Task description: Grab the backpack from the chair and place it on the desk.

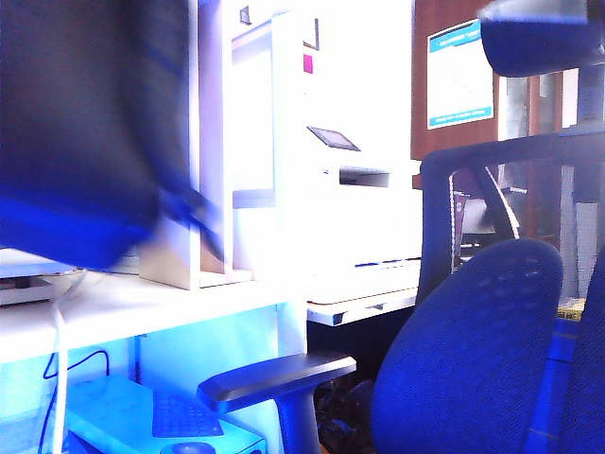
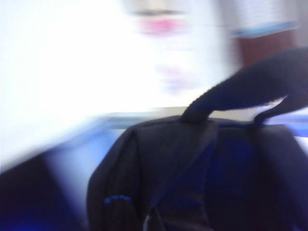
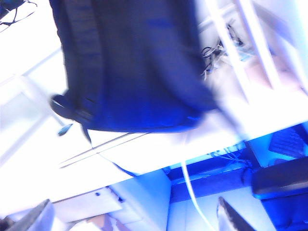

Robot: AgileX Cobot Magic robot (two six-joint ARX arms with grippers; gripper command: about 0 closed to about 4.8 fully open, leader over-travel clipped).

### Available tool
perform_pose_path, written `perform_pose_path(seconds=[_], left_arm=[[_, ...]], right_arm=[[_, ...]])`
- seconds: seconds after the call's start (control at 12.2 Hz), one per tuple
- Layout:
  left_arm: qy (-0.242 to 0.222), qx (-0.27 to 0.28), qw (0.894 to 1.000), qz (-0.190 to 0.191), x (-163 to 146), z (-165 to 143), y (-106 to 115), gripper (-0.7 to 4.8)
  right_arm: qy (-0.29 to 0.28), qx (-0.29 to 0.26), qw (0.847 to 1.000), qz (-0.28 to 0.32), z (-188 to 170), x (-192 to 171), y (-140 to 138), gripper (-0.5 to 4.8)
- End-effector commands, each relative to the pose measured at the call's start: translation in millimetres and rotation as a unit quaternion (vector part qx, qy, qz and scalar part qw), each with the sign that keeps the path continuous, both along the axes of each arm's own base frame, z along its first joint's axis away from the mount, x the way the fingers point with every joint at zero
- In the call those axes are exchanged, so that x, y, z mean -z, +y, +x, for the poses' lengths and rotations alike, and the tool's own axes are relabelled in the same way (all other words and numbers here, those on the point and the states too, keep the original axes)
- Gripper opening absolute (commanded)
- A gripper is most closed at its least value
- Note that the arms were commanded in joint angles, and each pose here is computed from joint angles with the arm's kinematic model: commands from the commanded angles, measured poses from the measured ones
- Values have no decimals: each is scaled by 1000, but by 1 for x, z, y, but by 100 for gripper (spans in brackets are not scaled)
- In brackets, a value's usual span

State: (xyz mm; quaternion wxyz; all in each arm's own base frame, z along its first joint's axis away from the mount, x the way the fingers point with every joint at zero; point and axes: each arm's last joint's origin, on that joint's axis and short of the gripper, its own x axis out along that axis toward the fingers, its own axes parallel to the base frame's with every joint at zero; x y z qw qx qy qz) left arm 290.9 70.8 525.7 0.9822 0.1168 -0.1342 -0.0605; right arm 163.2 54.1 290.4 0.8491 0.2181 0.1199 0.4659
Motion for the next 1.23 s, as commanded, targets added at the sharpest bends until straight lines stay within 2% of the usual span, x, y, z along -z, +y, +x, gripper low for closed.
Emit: perform_pose_path(seconds=[0.08, 0.25, 0.41, 0.49, 0.57, 0.74, 0.82, 1.07, 1.15, 1.23], left_arm=[[-153, -73, 985, 11, -46, -33, 34, -6], [-144, -101, 984, -31, -34, -22, 71, -6], [-115, -115, 986, -43, -15, -2, 90, -6], [-87, -128, 986, -56, 0, 11, 105, -3], [-65, -144, 985, -69, 8, 15, 110, 88], [-54, -199, 974, -93, 12, 16, 114, 431], [-59, -223, 968, -100, 12, 15, 116, 479], [-74, -263, 956, -108, 9, 10, 122, 479], [-85, -288, 946, -118, 7, 7, 124, 479], [-87, -281, 948, -121, 6, 6, 122, 479]], right_arm=[[-12, -6, 1000, 1, -1, -4, 2, 431], [-8, -13, 1000, 0, -2, -3, 4, 431], [-9, -16, 1000, 0, -2, -3, 5, 430], [-10, -20, 1000, 0, -3, -3, 7, 430], [-11, -20, 1000, 1, -3, -5, 7, 430], [-12, -22, 1000, 1, -3, -5, 7, 430], [-10, -22, 1000, 1, -3, -5, 7, 428], [-11, -22, 1000, 1, -3, -6, 7, 426], [-7, -22, 1000, 0, -3, -6, 7, 425], [-6, -22, 1000, 0, -3, -6, 7, 425]])
